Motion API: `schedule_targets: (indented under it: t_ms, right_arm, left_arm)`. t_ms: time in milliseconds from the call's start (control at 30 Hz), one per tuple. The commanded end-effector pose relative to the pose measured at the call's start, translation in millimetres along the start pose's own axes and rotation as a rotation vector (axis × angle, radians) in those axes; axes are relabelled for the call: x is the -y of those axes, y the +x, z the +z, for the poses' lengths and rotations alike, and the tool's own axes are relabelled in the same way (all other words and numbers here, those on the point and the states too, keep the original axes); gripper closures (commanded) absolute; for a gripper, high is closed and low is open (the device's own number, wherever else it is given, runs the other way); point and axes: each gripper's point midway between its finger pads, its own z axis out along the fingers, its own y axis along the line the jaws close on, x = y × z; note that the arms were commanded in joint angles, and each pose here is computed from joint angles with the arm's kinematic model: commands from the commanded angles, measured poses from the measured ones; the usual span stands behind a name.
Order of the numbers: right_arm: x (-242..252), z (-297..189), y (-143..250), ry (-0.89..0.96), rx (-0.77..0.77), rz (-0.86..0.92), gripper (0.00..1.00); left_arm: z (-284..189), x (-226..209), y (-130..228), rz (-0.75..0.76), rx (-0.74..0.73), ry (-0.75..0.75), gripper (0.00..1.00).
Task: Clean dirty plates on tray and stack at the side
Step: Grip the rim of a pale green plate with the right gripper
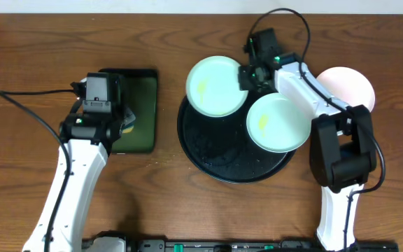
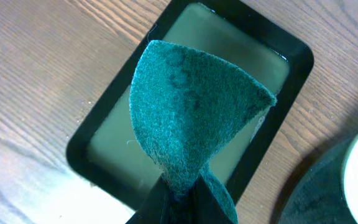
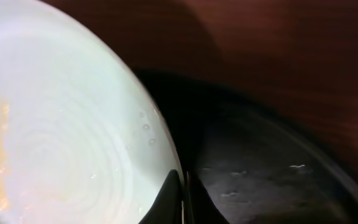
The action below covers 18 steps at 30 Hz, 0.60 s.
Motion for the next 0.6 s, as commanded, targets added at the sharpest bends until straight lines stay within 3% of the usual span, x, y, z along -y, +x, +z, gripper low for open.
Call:
schedule_targets:
  t_ms: [0, 200, 367, 567]
  right_arm:
    - [-45.7, -17.1, -7.9, -0.1, -0.002, -0.048, 0.99]
    - [-67.1, -20.8, 33.1, -0.081, -0.154, -0.092, 0.99]
    - [-43.7, -9.2, 62.4, 0.079, -0.216, -0.118, 0.99]
    - [-32.0, -1.3, 84.1, 0.107, -0.269, -0.112, 0.99]
  left_arm:
    - [15.6, -1.5, 4.5, 0.01, -0.022, -0.021, 0.92]
    - [42.3, 7.0, 3.4, 0.013, -0.031, -0.028, 0.92]
    - [71.0, 6.9, 8.1, 0.012, -0.063, -0.055, 0.92]
    - [95.9, 4.0, 13.1, 0.007, -0.09, -0.081, 0.92]
